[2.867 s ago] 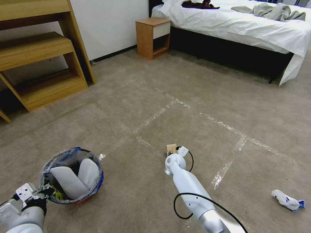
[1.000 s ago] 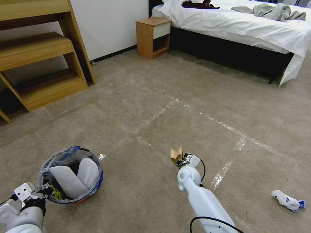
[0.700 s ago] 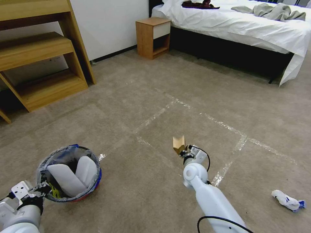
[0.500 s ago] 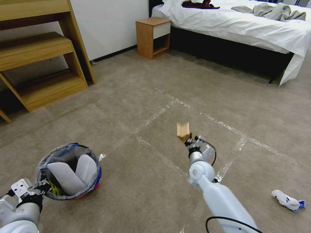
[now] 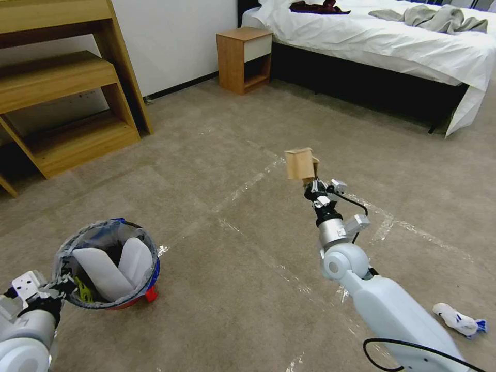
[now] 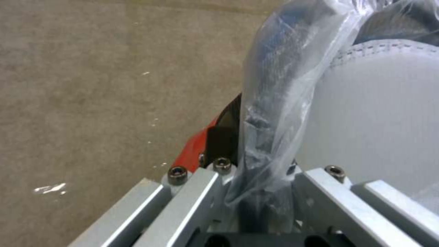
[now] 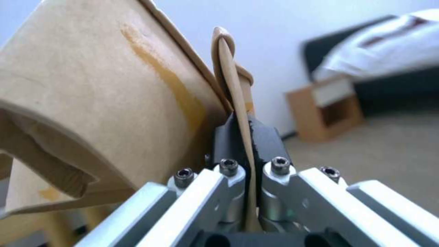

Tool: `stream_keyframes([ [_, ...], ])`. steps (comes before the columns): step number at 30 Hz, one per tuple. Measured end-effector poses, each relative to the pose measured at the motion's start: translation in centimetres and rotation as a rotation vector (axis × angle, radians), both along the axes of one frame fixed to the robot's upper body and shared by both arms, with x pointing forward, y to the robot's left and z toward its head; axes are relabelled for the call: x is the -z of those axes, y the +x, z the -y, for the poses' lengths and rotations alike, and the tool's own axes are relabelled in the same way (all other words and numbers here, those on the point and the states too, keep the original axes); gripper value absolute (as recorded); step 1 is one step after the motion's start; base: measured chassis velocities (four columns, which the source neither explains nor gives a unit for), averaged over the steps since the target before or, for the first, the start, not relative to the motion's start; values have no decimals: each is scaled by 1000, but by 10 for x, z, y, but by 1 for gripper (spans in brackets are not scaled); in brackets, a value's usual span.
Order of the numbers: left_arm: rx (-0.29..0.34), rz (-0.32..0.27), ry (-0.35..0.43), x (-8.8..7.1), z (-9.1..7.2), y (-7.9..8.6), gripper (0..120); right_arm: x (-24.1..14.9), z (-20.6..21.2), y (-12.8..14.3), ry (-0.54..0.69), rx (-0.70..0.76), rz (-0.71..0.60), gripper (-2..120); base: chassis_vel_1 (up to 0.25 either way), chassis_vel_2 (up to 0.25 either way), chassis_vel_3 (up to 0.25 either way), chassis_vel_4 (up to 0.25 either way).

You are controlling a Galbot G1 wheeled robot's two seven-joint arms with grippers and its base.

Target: Pick up the trash bin and place the garbage on the floor into it.

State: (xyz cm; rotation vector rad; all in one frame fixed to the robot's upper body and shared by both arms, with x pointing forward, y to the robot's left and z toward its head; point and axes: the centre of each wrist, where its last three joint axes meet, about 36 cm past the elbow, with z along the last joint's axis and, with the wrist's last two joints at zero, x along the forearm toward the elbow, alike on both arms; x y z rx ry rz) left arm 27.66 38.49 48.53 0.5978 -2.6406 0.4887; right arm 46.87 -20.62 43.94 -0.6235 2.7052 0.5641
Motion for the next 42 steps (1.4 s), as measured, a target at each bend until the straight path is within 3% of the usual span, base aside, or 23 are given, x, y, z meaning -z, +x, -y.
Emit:
stream_keyframes([
  [8, 54, -17, -9, -4, 2, 10, 1, -51, -37, -20, -61, -259, 140, 0, 0, 0, 0, 0],
  [17, 79, -16, -21, -11, 4, 13, 1, -78, -80, -36, -80, -445, 145, 0, 0, 0, 0, 0],
  [20, 89, -11, -38, -21, 7, 11, 1, -90, -99, -36, -114, -513, 157, 0, 0, 0, 0, 0],
  [30, 115, -4, -54, -36, 14, 8, 1, -105, -126, -42, -146, -609, 159, 0, 0, 0, 0, 0],
  [42, 126, 1, -45, -48, 14, 5, 1, -98, -171, -67, -213, -756, 42, 0, 0, 0, 0, 0],
])
